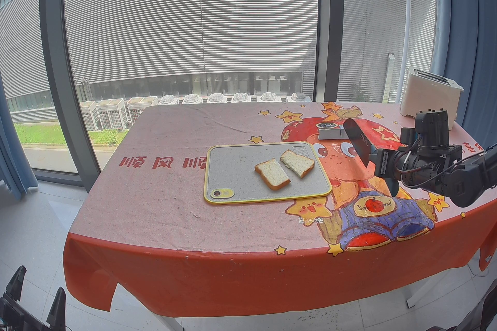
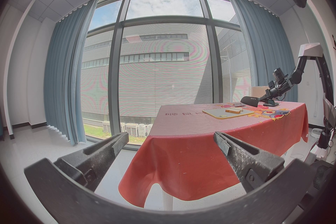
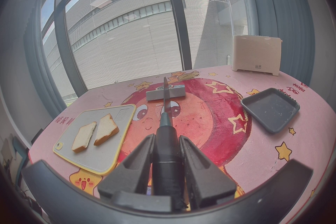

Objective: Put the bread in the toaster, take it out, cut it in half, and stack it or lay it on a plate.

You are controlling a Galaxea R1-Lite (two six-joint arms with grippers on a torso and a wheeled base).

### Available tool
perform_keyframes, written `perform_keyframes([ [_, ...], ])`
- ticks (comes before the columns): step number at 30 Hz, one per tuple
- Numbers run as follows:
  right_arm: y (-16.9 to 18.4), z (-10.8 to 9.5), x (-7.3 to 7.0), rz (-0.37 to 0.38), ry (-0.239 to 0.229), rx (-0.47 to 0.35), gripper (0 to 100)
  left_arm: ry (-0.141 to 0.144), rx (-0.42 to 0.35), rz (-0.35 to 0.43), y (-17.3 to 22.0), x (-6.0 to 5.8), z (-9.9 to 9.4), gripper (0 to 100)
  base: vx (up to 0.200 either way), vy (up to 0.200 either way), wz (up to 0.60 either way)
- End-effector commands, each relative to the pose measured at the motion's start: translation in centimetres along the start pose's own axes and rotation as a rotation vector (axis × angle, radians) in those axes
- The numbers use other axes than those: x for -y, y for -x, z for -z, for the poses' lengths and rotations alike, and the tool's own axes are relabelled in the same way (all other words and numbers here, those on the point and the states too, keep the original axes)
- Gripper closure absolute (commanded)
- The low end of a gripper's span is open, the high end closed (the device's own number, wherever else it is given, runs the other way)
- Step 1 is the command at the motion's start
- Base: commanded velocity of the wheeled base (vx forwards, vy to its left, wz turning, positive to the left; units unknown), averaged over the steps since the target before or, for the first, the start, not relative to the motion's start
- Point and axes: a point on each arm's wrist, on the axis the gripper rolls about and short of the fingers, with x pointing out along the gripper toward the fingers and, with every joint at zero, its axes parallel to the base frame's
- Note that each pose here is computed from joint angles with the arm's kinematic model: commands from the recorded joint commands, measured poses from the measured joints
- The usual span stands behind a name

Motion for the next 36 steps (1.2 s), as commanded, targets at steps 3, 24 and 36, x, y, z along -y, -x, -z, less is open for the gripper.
perform_keyframes([
  [3,-0.1,0.0,-0.2,-0.005,-0.007,0.000,100,0.000,-0.001,0.000,0.0,0.0,0.5,0,0.000,0.000,0.00],
  [24,0.0,-0.6,-0.7,-0.023,-0.007,0.020,100,0.000,-0.001,0.000,0.0,0.0,0.5,0,0.000,0.000,0.00],
  [36,-1.0,-0.5,-0.6,-0.013,-0.012,0.011,100,0.000,-0.001,0.000,0.0,0.0,0.5,0,0.000,0.000,0.00],
])
